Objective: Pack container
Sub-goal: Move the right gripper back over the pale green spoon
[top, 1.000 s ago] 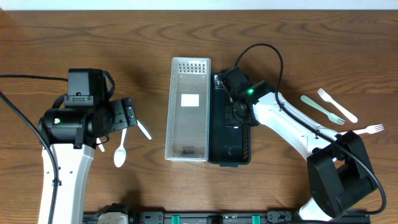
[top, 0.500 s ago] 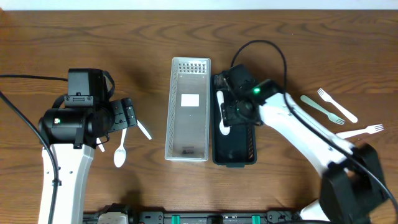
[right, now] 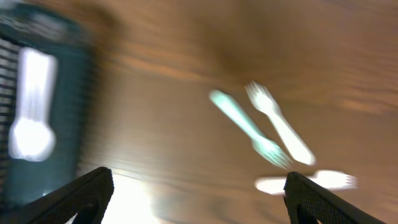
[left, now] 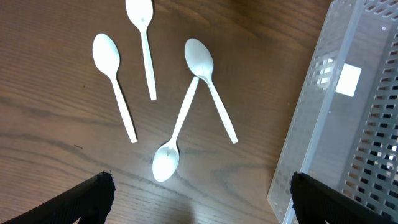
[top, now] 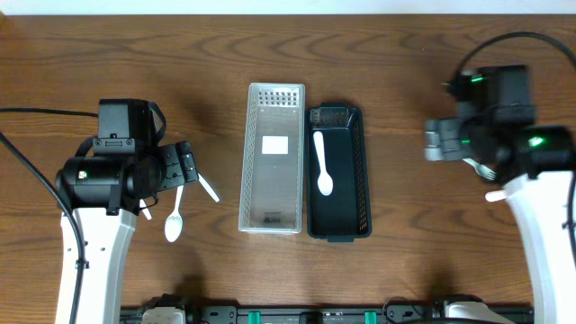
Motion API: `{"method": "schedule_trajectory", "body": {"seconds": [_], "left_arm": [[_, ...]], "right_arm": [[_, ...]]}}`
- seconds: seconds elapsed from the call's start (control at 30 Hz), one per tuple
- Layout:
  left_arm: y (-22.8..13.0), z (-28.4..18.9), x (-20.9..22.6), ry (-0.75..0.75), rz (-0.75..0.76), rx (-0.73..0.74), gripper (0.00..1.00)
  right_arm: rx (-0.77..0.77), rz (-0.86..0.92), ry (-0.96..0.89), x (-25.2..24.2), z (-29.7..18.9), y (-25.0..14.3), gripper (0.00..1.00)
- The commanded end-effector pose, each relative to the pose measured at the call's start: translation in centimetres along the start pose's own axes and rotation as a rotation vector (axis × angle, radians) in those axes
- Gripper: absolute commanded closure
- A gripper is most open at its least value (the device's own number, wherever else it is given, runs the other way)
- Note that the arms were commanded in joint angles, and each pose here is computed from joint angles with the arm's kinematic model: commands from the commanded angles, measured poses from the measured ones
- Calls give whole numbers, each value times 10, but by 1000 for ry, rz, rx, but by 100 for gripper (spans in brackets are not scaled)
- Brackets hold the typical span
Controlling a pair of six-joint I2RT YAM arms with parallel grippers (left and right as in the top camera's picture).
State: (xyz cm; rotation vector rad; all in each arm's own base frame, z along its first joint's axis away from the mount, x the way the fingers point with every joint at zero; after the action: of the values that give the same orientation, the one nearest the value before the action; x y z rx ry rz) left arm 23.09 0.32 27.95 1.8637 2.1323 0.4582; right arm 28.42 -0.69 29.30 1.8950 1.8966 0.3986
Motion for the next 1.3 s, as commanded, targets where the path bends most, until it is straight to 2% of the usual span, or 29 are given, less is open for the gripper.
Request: {"method": "schedule_trajectory", "body": {"seconds": [0.0,0.13,0.27,0.63,1.27], "left_arm": [[4,-3,2,13,-15,-12,7],[4,-3,2,13,-15,-12,7],[4,-3,2,13,-15,-11,7],[4,-3,2,13,-15,-12,7],[4,-3,2,13,-15,-16,7]], "right_arm": [[68,-234,15,-38,23,-3,12],[101,-379,69,-62,54,-2,13],[198,-484,119,-71,94,-8,12],[390,-465,224,-76,200,-33,18],[418,-446,253,-76,223,-49,17]]}}
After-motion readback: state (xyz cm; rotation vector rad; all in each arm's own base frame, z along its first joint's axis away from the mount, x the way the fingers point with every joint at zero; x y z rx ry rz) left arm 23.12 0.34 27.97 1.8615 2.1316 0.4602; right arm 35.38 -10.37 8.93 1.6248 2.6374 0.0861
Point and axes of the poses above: each gripper's point midway between its finger pads, its own z axis out along the fingers, its own x axis along the line the jaws close on, y = z × x, the point moved 8 cm from there along -z, back along the fingers, and after that the axes turned 7 degrees about z, right-handed, at the moved point
